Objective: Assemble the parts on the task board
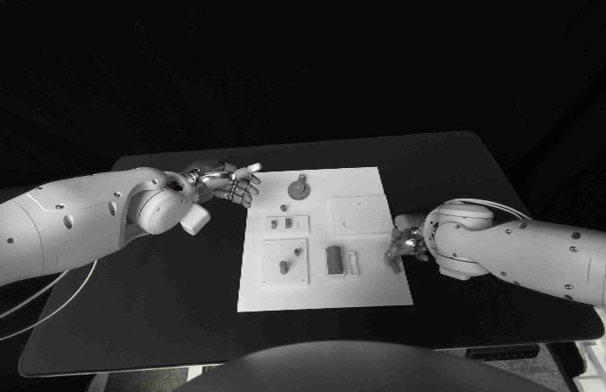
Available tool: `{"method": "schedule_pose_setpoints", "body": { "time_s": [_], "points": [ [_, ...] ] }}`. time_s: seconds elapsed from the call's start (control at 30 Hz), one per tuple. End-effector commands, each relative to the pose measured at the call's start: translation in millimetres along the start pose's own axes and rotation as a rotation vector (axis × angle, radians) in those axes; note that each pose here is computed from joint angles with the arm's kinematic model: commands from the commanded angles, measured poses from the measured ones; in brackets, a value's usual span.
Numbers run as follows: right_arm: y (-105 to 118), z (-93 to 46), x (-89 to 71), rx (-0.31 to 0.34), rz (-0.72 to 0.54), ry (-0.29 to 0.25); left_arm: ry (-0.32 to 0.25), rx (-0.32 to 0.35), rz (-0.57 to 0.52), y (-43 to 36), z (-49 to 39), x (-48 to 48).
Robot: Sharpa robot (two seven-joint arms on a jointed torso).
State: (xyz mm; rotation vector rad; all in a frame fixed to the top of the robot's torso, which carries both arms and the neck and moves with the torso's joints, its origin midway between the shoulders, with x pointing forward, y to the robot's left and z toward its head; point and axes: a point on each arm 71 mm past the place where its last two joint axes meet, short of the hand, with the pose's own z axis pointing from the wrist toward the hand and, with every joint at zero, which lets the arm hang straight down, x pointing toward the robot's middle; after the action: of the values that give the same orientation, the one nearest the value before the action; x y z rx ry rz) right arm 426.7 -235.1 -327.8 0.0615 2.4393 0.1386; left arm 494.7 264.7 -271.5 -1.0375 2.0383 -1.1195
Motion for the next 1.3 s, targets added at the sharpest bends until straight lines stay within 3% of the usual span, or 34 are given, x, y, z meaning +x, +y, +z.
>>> {"method": "schedule_pose_setpoints", "body": {
  "time_s": [0.03, 0.8, 1.07, 1.3],
  "points": [
    [-1, -2.1, 0.9, -0.009, 0.07, 0.004, 0.013, 0.009, 0.002, -1.6, 0.3, 2.0],
    [14, -15.4, -11.9, -0.068, 0.256, -0.008, 0.013, 0.009, 0.002, -1.5, 0.0, 1.5],
    [23, -12.1, -11.0, -0.064, 0.354, 0.045, 0.015, 0.008, 0.002, -1.7, 0.5, 2.1],
    [37, -5.9, -10.2, -0.07, 0.354, 0.078, 0.017, 0.009, 0.003, -2.1, 1.1, 2.9]
  ]
}}
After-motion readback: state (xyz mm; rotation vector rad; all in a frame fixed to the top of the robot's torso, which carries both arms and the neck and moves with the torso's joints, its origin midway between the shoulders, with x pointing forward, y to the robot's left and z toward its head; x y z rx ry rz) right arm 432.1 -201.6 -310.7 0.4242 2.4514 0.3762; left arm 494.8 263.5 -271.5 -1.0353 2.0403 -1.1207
